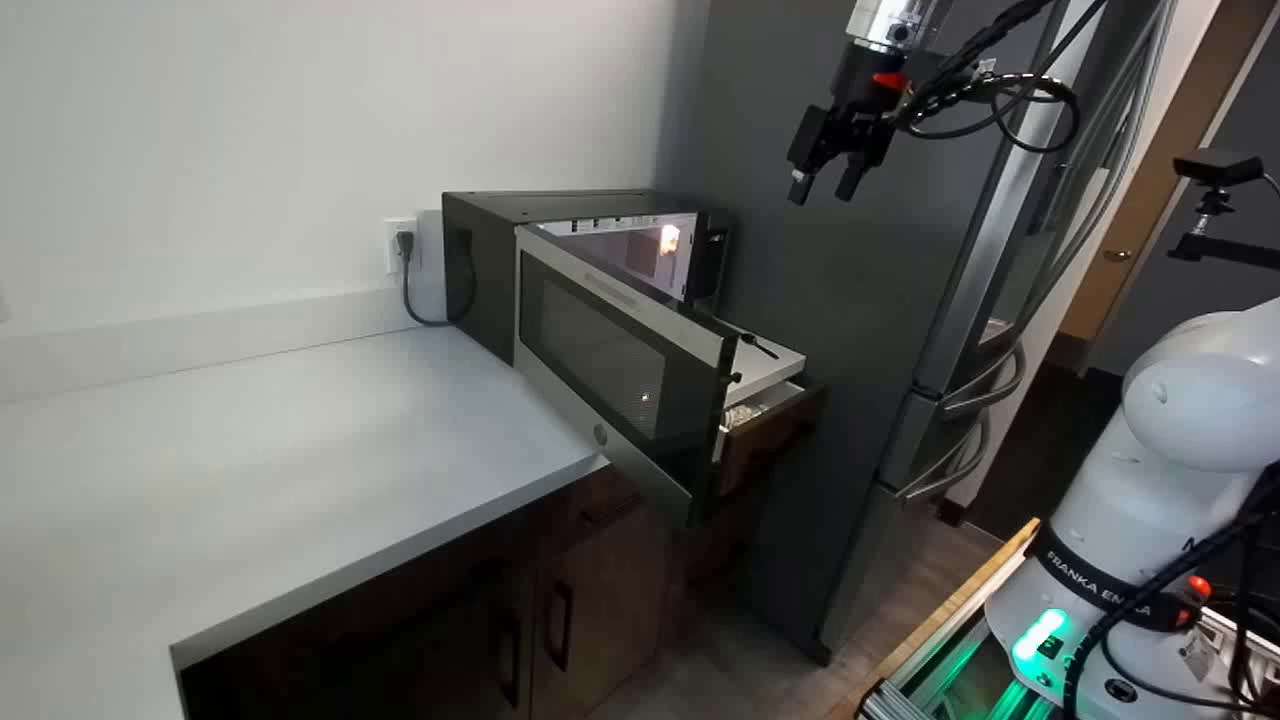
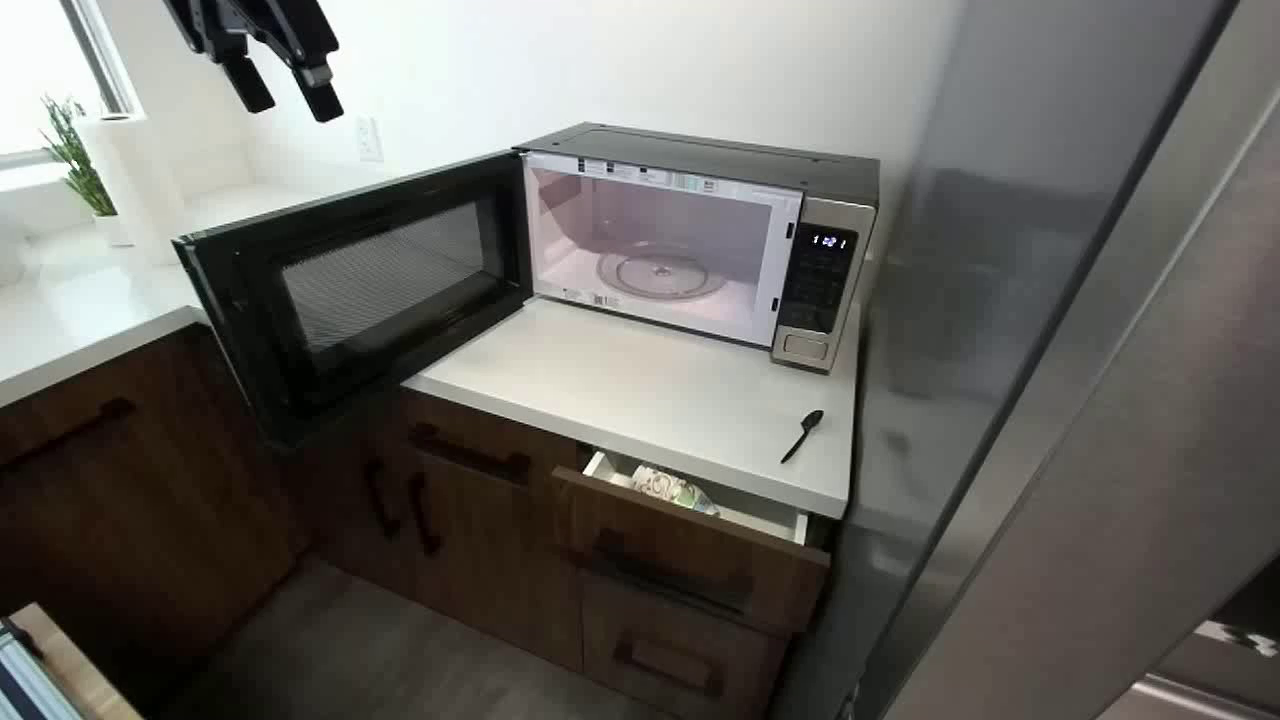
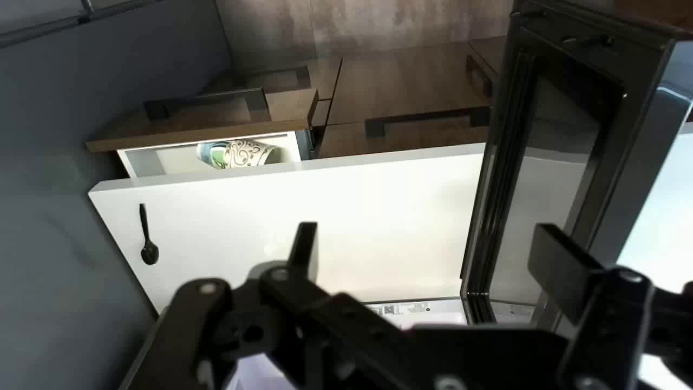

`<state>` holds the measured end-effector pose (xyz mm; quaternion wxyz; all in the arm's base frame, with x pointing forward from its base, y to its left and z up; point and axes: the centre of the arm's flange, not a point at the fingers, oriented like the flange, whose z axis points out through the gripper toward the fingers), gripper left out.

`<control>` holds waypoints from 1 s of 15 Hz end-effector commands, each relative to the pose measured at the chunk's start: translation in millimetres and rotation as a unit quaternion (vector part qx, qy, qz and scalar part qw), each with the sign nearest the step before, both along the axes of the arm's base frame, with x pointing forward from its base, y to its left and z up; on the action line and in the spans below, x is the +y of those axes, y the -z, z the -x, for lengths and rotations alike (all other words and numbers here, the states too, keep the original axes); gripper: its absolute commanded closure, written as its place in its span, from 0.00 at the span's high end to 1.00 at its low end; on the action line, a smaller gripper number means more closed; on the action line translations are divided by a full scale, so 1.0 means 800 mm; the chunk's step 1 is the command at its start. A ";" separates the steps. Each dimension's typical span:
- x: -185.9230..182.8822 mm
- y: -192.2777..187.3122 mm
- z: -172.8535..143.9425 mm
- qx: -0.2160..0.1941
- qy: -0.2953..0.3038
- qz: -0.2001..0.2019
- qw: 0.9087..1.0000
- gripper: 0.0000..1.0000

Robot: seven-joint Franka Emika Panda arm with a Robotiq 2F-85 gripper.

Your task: Open the top drawer

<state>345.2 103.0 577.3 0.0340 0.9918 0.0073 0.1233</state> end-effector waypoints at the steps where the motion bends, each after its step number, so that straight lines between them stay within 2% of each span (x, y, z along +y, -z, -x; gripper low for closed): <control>1: 0.000 0.000 0.000 0.000 0.000 0.000 1.000 1.00; 6: 0.000 -0.001 0.000 -0.001 0.000 0.000 1.000 1.00; 7: -0.008 -0.002 -0.011 0.008 0.033 -0.014 0.999 1.00; 8: -0.027 -0.001 -0.025 -0.005 0.058 -0.044 0.997 1.00; 11: -0.096 0.011 -0.053 -0.022 0.121 -0.087 0.989 1.00; 15: -0.190 0.059 -0.088 -0.040 0.216 -0.133 0.966 1.00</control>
